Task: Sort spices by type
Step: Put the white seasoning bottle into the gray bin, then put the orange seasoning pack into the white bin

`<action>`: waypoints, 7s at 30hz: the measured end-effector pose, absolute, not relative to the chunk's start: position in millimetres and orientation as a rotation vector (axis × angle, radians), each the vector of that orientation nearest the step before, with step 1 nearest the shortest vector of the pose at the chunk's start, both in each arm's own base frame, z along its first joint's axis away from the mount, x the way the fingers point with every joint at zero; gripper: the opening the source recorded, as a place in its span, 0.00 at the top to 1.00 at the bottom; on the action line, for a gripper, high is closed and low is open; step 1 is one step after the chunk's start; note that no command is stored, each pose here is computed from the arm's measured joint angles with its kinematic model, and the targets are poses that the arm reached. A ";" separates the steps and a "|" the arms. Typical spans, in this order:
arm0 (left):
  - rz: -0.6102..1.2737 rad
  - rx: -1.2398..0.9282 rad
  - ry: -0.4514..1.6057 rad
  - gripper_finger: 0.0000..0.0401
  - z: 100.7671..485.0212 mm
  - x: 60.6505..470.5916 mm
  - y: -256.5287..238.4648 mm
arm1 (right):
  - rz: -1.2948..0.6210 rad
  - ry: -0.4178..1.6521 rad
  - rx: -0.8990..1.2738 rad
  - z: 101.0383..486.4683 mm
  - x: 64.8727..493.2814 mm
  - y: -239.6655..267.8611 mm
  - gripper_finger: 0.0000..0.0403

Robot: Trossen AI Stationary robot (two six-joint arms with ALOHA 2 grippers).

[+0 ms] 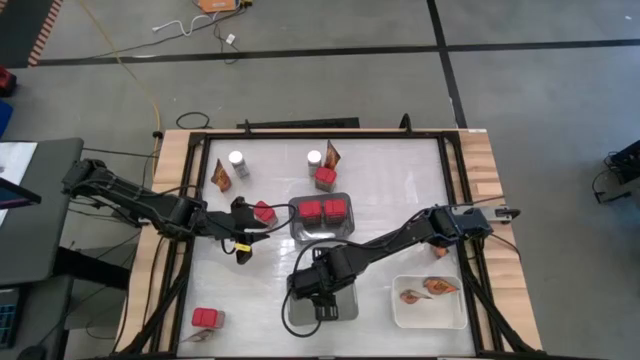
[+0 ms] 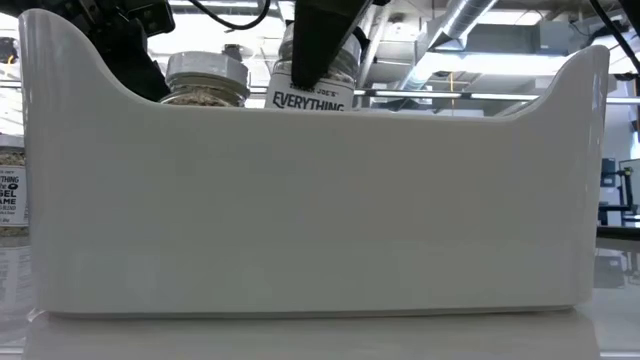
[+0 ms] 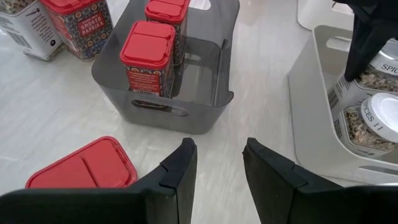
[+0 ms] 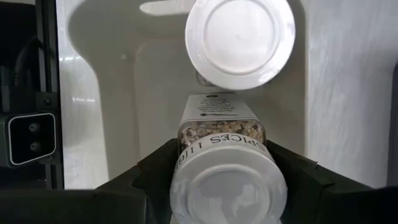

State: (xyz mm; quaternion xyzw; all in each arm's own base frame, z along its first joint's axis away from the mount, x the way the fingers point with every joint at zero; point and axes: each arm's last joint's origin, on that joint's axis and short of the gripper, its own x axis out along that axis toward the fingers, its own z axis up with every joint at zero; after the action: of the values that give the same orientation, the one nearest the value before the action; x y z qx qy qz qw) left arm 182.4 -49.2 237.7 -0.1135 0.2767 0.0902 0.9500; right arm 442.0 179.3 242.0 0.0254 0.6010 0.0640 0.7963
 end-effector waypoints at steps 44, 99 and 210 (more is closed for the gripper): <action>0.186 -0.232 0.568 0.69 237.2 182.2 -49.2 | 0.160 1.271 0.037 227.1 445.1 180.3 0.40; 0.191 -0.250 0.566 0.69 237.2 182.3 -49.2 | -0.028 1.239 0.295 244.8 444.3 169.7 0.18; 0.028 -0.059 1.327 0.20 251.3 241.9 -209.7 | -0.431 0.384 -0.038 216.4 188.1 -0.2 0.18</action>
State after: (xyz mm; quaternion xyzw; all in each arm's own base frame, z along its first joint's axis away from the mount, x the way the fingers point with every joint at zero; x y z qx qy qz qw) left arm 241.9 -209.7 251.3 -0.0275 0.6159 0.0131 0.7873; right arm 188.1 -0.2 216.4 -0.0189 0.1893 -0.2123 0.9585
